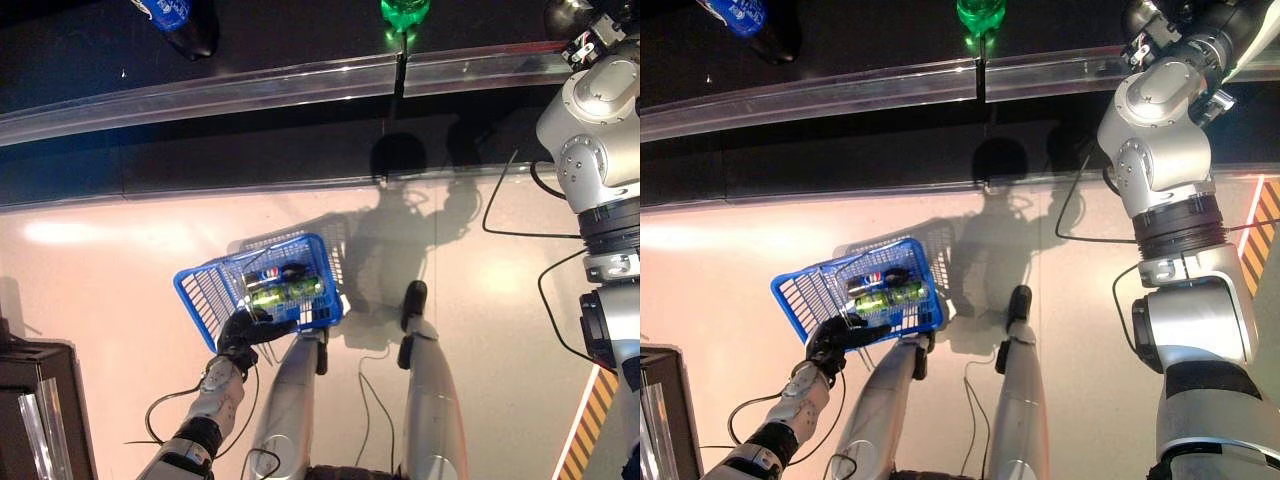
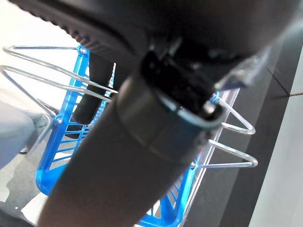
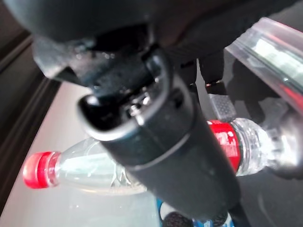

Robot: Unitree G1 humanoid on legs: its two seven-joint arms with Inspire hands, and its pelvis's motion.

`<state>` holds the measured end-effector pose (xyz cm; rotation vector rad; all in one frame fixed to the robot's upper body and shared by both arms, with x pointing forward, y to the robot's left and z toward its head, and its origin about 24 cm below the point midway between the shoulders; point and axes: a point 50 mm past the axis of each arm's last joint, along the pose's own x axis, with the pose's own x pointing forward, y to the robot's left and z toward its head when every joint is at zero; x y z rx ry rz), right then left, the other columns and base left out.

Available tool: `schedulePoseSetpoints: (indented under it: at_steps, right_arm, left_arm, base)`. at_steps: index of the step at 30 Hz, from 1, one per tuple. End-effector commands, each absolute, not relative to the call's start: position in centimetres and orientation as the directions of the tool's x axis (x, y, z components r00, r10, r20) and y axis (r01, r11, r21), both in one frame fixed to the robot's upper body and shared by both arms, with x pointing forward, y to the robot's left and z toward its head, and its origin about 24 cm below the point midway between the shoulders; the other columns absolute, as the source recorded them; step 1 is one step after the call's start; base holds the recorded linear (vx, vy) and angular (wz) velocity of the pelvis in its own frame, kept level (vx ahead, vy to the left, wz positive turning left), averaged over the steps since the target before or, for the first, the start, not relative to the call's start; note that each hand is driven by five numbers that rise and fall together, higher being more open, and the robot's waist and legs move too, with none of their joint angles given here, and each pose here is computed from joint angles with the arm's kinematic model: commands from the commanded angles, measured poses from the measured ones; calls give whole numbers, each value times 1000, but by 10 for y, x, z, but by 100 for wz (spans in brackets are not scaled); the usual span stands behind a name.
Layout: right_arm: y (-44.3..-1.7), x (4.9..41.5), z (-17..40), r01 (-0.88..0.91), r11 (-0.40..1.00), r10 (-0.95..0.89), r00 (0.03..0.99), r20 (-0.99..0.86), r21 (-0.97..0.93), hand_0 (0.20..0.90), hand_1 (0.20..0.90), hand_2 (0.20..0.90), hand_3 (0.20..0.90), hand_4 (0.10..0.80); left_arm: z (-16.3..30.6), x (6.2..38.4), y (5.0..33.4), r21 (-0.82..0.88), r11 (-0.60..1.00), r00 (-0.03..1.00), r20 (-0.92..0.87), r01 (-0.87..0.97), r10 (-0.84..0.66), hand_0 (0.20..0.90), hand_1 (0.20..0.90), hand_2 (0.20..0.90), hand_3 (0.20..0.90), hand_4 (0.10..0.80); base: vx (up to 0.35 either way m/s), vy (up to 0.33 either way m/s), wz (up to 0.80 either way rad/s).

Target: Pick up the drink and place into the basket.

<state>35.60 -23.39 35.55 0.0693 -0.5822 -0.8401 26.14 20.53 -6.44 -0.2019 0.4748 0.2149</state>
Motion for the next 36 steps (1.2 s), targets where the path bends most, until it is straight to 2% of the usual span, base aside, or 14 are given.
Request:
schedulePoseSetpoints:
  at_steps: [1, 12, 14, 20, 27, 32, 36]
  right_arm:
    - [-238, 303, 444, 596, 690, -656, 275, 703, 410, 300, 300, 300, 200, 100]
    - [-239, 293, 447, 578, 687, -644, 205, 737, 439, 300, 300, 300, 200, 100]
    - [-237, 285, 443, 562, 694, -627, 165, 761, 450, 300, 300, 300, 200, 100]
    - [-235, 270, 425, 537, 734, -564, 143, 813, 415, 300, 300, 300, 200, 100]
    - [-240, 265, 385, 538, 785, -475, 202, 857, 308, 300, 300, 300, 200, 100]
    - [-242, 261, 348, 498, 841, -390, 289, 874, 211, 300, 300, 300, 200, 100]
    - [-240, 257, 318, 404, 908, -294, 417, 860, 115, 300, 300, 300, 200, 100]
  left_arm:
    - [-92, 204, 227, -96, 956, 817, -547, -278, 183, 300, 300, 300, 200, 100]
    - [-86, 206, 239, -142, 925, 827, -511, -353, 237, 300, 300, 300, 200, 100]
    - [-81, 210, 243, -168, 911, 836, -485, -376, 256, 300, 300, 300, 200, 100]
    - [-72, 213, 253, -291, 843, 851, -424, -452, 309, 300, 300, 300, 200, 100]
    - [-54, 223, 256, -388, 810, 890, -307, -440, 336, 300, 300, 300, 200, 100]
    - [-36, 229, 259, -448, 797, 914, -197, -406, 354, 300, 300, 300, 200, 100]
    - [-15, 233, 261, -482, 808, 936, -90, -340, 340, 300, 300, 300, 200, 100]
  base:
    - [-39, 18, 0]
    - [-48, 14, 3]
    - [-65, 40, 5]
    - [-32, 47, 4]
    - [6, 35, 2]
    - [28, 30, -1]
    - [43, 9, -3]
